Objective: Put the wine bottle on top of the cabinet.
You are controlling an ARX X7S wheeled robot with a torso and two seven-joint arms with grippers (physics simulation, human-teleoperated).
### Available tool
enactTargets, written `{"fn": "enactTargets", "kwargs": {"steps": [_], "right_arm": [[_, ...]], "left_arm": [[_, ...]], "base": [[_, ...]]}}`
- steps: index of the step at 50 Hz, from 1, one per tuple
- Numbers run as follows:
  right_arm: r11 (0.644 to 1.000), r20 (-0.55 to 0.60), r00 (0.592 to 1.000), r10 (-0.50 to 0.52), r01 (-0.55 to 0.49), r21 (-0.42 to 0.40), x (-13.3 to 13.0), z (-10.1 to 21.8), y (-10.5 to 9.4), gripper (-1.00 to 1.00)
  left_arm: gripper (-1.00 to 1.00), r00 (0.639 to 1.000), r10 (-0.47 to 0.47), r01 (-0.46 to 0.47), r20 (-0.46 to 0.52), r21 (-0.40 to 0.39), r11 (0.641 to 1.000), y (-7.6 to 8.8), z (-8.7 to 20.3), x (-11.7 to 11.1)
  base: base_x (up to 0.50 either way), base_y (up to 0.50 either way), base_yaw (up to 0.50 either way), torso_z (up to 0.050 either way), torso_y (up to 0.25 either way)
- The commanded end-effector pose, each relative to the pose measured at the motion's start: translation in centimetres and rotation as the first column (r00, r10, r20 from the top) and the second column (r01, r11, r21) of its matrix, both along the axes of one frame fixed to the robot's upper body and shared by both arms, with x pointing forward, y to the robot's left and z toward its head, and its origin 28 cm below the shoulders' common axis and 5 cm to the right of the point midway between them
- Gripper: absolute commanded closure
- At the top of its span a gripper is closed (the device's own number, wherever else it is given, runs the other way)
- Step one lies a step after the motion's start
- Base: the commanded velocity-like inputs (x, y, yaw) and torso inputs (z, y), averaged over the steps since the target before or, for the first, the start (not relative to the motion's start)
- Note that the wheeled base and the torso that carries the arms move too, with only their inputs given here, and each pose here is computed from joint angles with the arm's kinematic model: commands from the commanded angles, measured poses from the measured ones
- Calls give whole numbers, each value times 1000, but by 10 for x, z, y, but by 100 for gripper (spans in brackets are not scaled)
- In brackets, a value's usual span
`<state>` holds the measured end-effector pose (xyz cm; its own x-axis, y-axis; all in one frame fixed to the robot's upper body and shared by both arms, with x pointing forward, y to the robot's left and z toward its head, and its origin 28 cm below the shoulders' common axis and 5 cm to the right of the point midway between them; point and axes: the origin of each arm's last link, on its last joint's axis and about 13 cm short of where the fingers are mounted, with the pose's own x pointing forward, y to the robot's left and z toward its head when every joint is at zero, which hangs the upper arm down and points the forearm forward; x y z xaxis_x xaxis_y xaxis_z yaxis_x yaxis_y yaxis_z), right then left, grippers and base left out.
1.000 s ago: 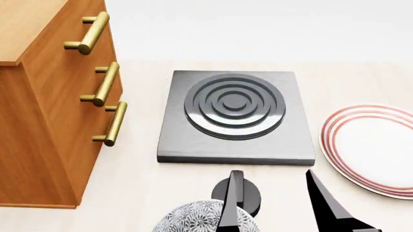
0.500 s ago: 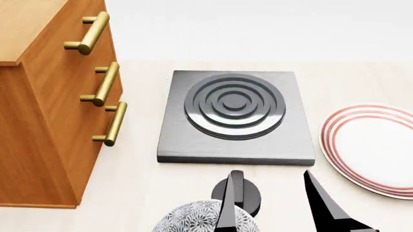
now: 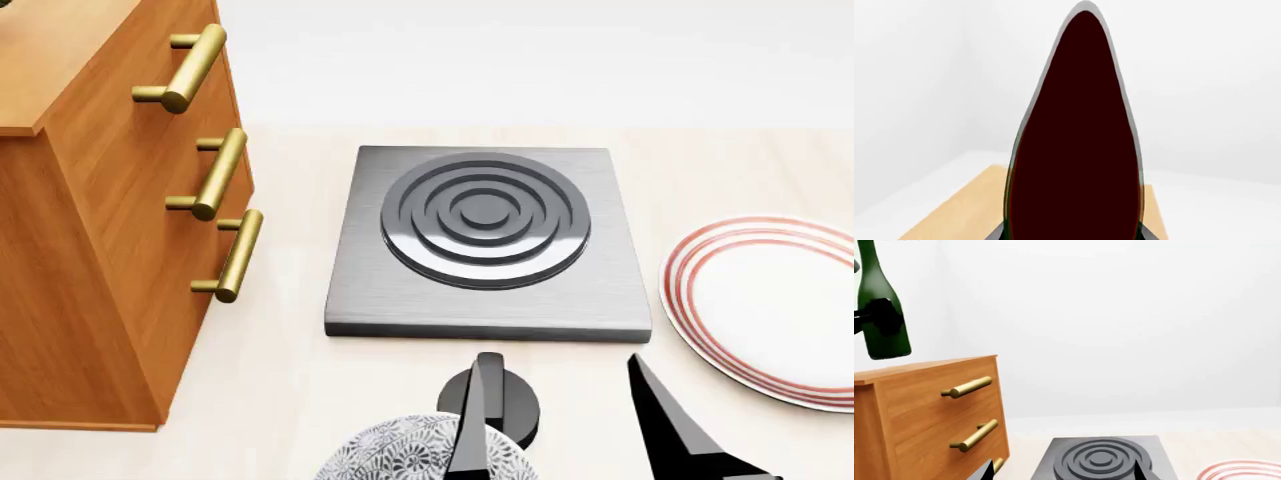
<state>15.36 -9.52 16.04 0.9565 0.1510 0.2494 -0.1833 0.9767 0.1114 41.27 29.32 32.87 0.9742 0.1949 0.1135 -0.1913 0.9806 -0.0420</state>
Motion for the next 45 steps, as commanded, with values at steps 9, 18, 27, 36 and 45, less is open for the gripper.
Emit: {"fn": "enactTargets", "kwargs": {"steps": [9, 18, 27, 36, 45], "right_arm": [[1000, 26, 1000, 5, -5, 19, 3, 1, 0, -100], [1000, 26, 1000, 5, -6, 19, 3, 2, 0, -100], [1000, 26, 1000, 5, -5, 19, 2, 1, 0, -100], [1000, 26, 1000, 6, -7, 19, 2, 2, 0, -100], [1000, 23, 1000, 8, -8, 17, 3, 1, 1, -100]], "left_arm": [[100, 999, -38, 38, 0, -44, 998, -5, -29, 5], [100, 999, -38, 37, -11, -49, 998, -6, -37, 5], [100, 999, -37, 36, -17, -55, 998, -7, -40, 3], [100, 999, -42, 41, -14, -59, 997, -7, -40, 4], [-100, 998, -57, 56, -16, -48, 997, -9, -38, 5]], "base": [[0, 0, 0, 0, 1], [0, 0, 0, 1, 0], [0, 0, 0, 0, 0], [0, 0, 0, 0, 0], [0, 0, 0, 0, 0]]}}
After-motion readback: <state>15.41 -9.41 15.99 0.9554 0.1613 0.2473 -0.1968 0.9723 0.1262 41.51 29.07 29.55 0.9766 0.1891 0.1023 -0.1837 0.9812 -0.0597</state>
